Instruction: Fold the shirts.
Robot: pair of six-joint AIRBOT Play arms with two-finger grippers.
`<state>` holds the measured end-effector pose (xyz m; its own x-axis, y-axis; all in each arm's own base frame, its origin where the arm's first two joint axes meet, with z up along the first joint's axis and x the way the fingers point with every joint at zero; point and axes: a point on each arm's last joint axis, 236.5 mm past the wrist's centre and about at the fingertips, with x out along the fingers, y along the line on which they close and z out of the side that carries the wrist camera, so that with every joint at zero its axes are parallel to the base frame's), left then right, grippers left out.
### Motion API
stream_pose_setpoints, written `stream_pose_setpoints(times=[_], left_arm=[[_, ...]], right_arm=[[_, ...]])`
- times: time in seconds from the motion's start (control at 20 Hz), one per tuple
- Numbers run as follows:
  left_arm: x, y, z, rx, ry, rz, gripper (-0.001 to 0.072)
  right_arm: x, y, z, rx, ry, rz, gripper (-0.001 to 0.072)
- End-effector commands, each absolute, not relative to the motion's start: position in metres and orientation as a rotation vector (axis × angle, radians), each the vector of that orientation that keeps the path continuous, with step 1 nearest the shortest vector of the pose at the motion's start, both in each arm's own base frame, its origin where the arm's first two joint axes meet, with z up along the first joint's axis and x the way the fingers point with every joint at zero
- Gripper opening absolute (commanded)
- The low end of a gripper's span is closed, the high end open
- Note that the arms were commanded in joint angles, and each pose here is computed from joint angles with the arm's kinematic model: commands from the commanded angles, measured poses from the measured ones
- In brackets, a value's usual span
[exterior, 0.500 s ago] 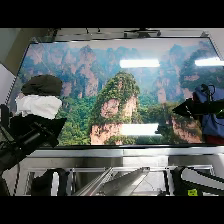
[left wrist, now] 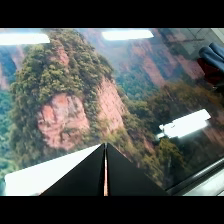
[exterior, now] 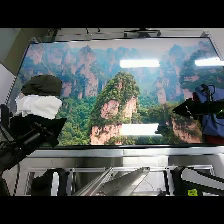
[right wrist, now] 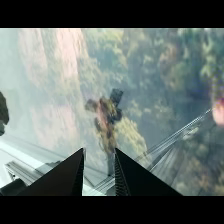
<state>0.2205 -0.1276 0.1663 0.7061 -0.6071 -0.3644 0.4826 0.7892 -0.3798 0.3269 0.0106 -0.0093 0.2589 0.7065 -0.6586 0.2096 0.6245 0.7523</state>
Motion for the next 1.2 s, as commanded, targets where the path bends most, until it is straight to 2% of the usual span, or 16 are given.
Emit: stream_pose_setpoints(times=[0.0, 0.15, 0.65, 0.8, 0.95, 1.0, 1.05, 1.1, 1.15], left_arm=[[0.221, -0.127, 0.167, -0.265, 0.495, -0.612, 0.0010], [0.221, -0.127, 0.167, -0.265, 0.494, -0.611, 0.0010], [0.262, -0.084, 0.206, -0.293, 0.271, -0.404, 0.0010], [0.269, -0.078, 0.198, -0.291, 0.297, -0.386, 0.0019], [0.304, -0.026, 0.161, -0.322, 0.473, -0.202, 0.0038], [0.320, -0.004, 0.155, -0.319, 0.519, -0.147, 0.0308], [0.340, 0.020, 0.155, -0.337, 0.547, -0.104, 0.0640], [0.361, 0.043, 0.155, -0.345, 0.572, -0.070, 0.0712], [0.383, 0.065, 0.153, -0.351, 0.594, -0.049, 0.0712]], right_arm=[[0.327, 0.010, -0.009, 0.881, 1.299, 0.404, 0.0229], [0.327, 0.010, -0.009, 0.881, 1.299, 0.404, 0.0229], [0.338, 0.011, -0.003, 0.912, 1.249, 0.401, 0.0229], [0.358, 0.011, 0.006, 0.973, 1.164, 0.394, 0.0229], [0.376, 0.015, 0.017, 1.075, 1.089, 0.416, 0.0228], [0.382, 0.017, 0.023, 1.079, 1.052, 0.445, 0.0229], [0.386, 0.018, 0.029, 1.046, 1.004, 0.487, 0.0231], [0.389, 0.018, 0.034, 1.018, 0.969, 0.515, 0.0313], [0.389, 0.018, 0.034, 1.006, 0.965, 0.520, 0.0496]])
